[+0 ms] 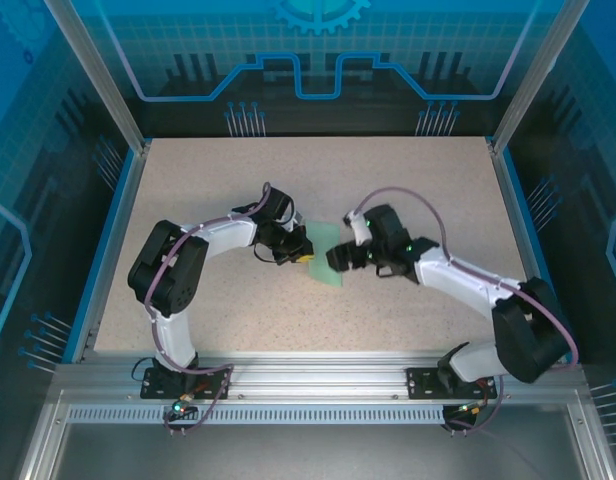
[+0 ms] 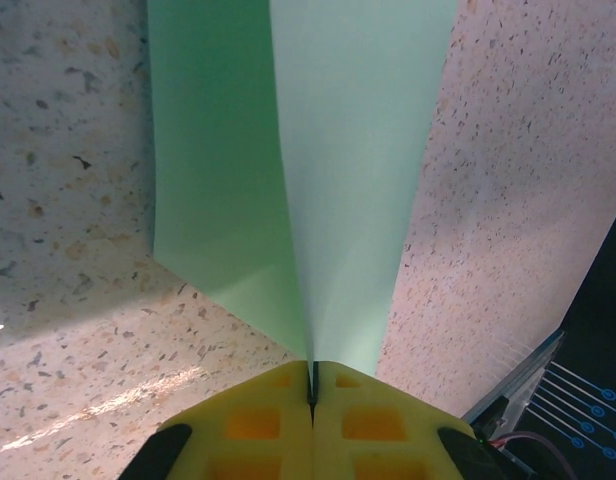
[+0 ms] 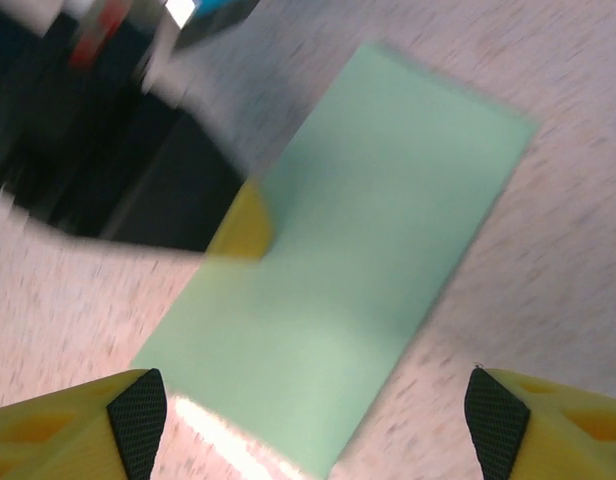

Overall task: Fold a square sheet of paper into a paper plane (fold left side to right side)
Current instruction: Third fold the triangle at the center of the table.

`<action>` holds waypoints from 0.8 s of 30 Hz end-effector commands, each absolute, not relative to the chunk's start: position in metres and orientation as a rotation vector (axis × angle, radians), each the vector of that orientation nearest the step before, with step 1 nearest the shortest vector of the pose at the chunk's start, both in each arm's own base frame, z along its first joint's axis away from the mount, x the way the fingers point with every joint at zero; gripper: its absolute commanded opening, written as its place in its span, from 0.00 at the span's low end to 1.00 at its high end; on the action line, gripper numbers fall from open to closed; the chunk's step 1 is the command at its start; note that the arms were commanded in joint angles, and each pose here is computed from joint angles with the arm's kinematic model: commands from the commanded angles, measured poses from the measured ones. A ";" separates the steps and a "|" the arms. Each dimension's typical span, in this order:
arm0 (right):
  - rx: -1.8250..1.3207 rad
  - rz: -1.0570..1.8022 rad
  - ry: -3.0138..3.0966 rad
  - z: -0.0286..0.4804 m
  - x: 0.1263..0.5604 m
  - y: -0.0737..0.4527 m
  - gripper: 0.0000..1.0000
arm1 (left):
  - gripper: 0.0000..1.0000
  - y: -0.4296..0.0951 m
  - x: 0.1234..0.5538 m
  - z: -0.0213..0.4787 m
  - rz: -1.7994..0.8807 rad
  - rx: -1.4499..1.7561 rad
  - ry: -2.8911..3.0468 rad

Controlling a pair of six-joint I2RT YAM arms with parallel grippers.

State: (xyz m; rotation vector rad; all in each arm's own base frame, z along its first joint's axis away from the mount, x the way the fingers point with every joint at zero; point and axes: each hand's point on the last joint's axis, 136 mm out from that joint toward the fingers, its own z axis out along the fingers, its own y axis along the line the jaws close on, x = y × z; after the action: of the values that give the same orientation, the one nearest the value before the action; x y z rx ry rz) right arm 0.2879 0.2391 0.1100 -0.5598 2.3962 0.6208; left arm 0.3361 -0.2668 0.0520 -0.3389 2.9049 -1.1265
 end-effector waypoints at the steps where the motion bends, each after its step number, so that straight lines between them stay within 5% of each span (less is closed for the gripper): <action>1: -0.680 0.544 2.313 0.105 0.263 0.250 0.84 | 0.01 -0.270 0.327 0.054 -1.177 -0.368 2.925; 9: -0.911 0.434 2.201 0.087 0.222 0.272 0.97 | 0.02 -0.270 0.326 0.057 -1.171 -0.392 2.934; 24: -1.062 0.272 2.191 0.058 0.255 0.315 0.89 | 0.02 -0.269 0.325 0.058 -1.174 -0.402 2.937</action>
State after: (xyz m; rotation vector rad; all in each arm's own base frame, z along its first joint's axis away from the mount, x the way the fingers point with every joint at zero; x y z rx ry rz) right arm 0.2447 0.2996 0.0493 -1.0418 2.2490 0.2899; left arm 0.3323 -0.2656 0.0491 -0.3968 2.9240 -1.1288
